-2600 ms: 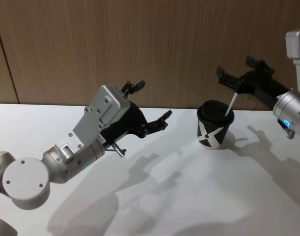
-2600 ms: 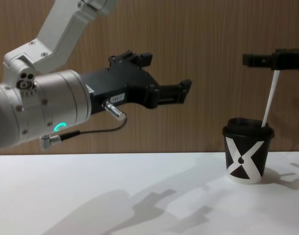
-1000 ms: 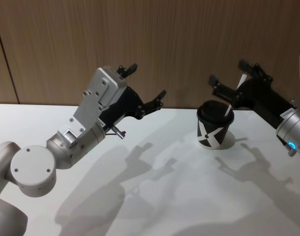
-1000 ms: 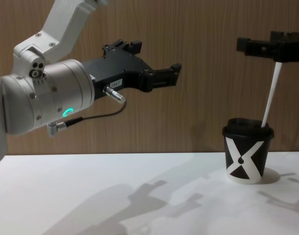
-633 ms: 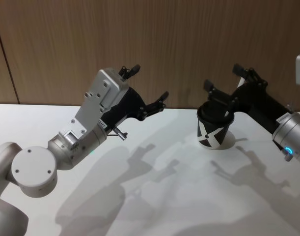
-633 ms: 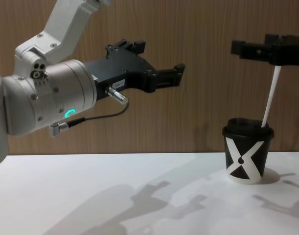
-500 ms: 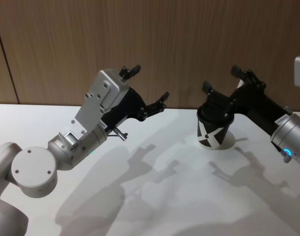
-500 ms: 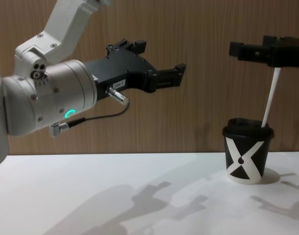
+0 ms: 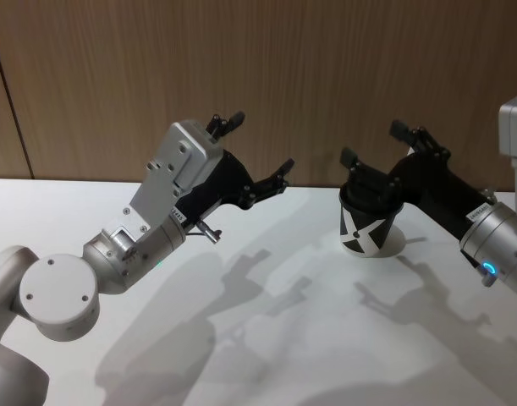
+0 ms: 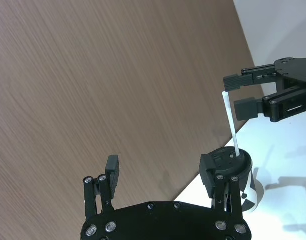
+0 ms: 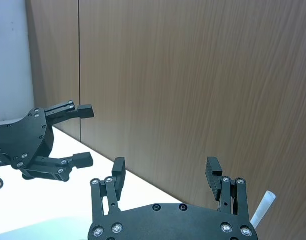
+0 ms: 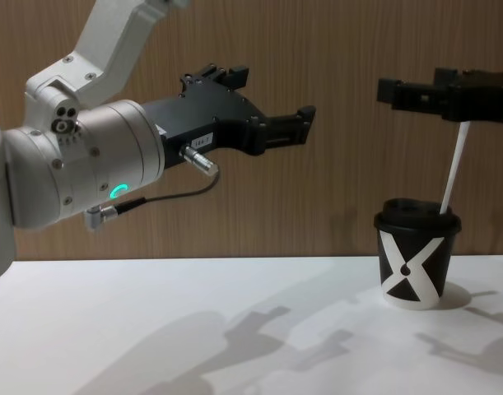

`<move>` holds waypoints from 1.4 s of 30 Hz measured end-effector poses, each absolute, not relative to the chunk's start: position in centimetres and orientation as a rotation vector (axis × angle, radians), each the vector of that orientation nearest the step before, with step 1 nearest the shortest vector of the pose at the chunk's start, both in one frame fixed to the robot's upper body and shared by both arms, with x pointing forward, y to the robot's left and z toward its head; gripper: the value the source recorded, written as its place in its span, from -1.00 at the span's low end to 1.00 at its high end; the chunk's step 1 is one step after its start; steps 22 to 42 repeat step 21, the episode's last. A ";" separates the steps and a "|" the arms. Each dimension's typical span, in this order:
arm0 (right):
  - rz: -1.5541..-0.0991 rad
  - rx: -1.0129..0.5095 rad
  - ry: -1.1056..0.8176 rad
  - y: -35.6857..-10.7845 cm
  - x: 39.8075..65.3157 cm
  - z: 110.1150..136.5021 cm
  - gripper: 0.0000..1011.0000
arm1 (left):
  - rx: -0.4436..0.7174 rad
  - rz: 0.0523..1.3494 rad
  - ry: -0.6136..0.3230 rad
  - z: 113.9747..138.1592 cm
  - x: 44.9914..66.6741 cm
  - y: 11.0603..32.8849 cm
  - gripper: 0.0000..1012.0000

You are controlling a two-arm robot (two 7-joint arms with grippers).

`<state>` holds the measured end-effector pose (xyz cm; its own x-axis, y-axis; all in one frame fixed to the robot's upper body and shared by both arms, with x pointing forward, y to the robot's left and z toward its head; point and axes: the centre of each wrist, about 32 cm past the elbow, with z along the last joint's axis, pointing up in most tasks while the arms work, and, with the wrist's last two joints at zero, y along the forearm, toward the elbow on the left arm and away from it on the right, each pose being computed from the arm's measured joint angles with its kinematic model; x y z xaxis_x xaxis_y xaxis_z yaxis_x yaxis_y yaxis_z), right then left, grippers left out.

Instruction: Pick up the straw with one hand, pass it to the other hand, and insert it into the cup.

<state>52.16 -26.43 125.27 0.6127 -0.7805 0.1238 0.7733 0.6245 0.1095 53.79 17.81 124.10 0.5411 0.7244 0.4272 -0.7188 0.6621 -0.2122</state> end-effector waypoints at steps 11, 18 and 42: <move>-0.894 0.046 -0.161 -26.3 52.1 125.2 0.98 | -0.012 0.855 -0.514 124.1 53.7 17.8 0.98; -0.893 0.046 -0.160 -26.3 52.1 125.2 0.98 | -0.013 0.855 -0.515 124.1 53.7 17.8 0.98; -0.893 0.046 -0.160 -26.2 52.1 125.2 0.98 | -0.013 0.855 -0.515 124.1 53.7 17.8 0.98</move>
